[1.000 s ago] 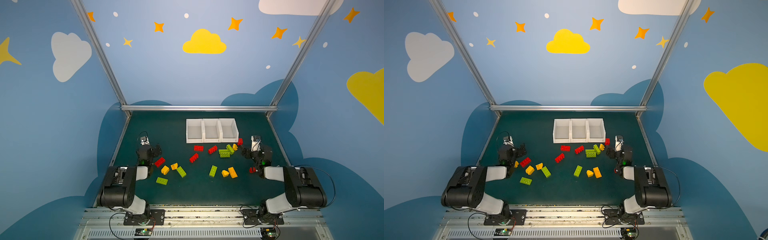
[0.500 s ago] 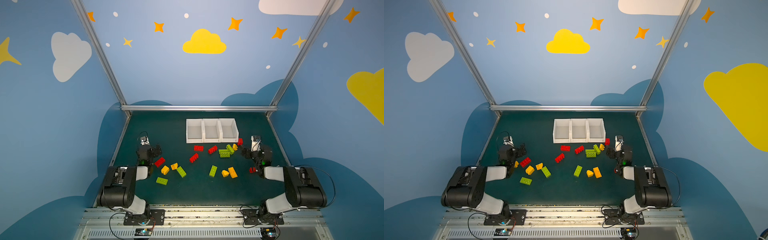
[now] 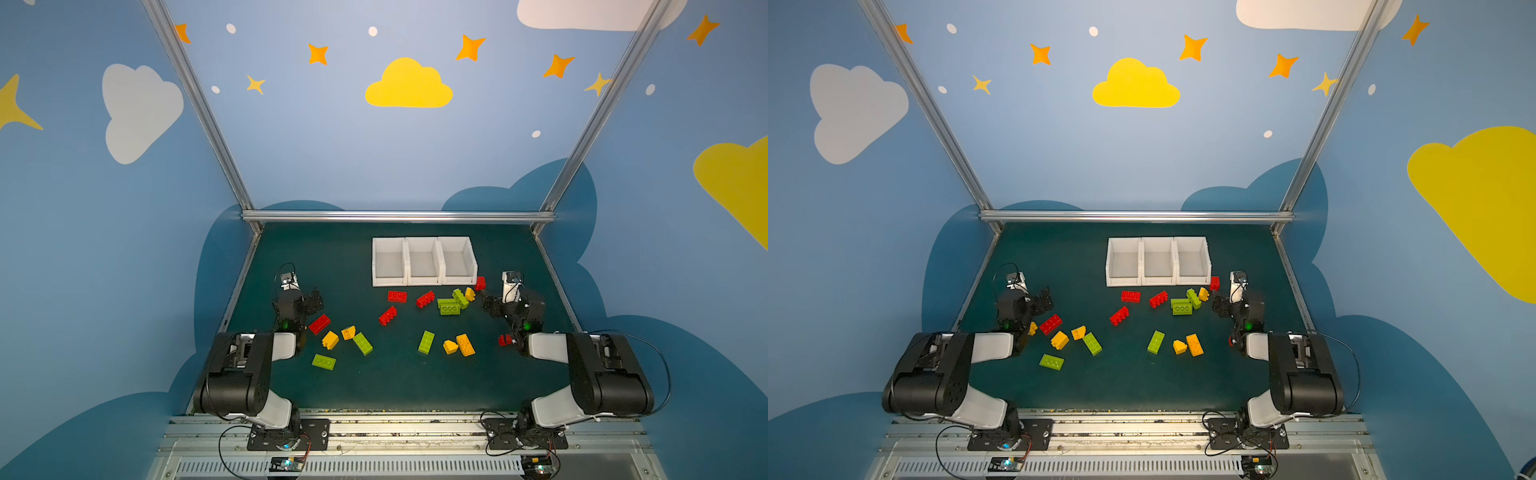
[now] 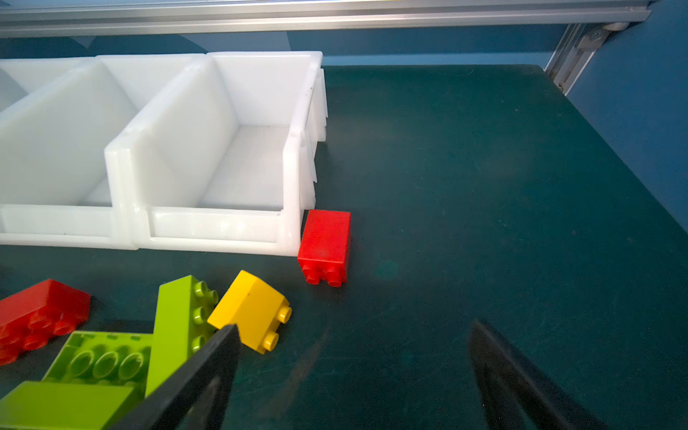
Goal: Sort the legos into containers by color
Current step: Pick up the lego from the top-right of the table.
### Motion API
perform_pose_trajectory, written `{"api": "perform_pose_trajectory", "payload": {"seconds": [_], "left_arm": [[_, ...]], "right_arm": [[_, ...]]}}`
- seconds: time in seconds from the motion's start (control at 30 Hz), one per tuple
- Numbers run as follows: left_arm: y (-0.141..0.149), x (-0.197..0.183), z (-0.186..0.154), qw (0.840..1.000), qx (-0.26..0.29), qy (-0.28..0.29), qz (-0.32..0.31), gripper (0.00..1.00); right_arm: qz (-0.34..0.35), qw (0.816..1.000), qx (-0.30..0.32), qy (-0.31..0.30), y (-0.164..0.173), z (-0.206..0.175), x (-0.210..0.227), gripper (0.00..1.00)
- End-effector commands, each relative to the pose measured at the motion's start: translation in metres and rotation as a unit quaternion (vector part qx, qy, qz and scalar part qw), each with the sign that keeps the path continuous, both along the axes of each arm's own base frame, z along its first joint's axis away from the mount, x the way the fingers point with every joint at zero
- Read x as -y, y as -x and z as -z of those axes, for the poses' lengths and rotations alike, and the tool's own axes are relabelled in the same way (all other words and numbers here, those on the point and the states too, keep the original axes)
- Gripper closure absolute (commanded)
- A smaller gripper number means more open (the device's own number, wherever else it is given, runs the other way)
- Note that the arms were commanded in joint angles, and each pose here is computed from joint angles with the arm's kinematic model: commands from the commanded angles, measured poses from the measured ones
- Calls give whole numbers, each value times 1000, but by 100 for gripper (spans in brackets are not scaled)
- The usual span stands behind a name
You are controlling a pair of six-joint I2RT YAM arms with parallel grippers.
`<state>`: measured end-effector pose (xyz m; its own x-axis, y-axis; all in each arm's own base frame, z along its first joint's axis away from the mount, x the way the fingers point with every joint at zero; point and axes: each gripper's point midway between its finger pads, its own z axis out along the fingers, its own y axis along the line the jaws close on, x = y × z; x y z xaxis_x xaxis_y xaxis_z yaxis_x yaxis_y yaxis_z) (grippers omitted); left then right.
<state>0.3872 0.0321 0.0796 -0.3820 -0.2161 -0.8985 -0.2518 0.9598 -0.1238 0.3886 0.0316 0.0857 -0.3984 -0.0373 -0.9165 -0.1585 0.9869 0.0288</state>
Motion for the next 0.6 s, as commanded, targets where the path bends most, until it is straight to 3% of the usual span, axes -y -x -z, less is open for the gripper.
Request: {"api": "perform_pose_trajectory", "payload": {"seconds": [0.0, 0.13, 0.2, 0.4, 0.57], "left_arm": [[-4, -2, -2, 1000, 0, -3, -5, 0], [-3, -2, -4, 1000, 5, -6, -4, 0], [-7, -6, -16, 1000, 1, -19, -16, 0], [-9, -8, -70, 994, -83, 9, -71, 0], [14, 24, -104, 986, -145, 57, -66, 0]], "right_arm": [[-3, 1000, 3, -5, -4, -4, 0, 7], [19, 1000, 22, 6, -5, -21, 2, 6], [36, 999, -23, 4, 1, -35, 7, 6], [142, 986, -86, -29, 16, -86, 32, 7], [148, 972, -151, -99, 36, -96, 19, 7]]}}
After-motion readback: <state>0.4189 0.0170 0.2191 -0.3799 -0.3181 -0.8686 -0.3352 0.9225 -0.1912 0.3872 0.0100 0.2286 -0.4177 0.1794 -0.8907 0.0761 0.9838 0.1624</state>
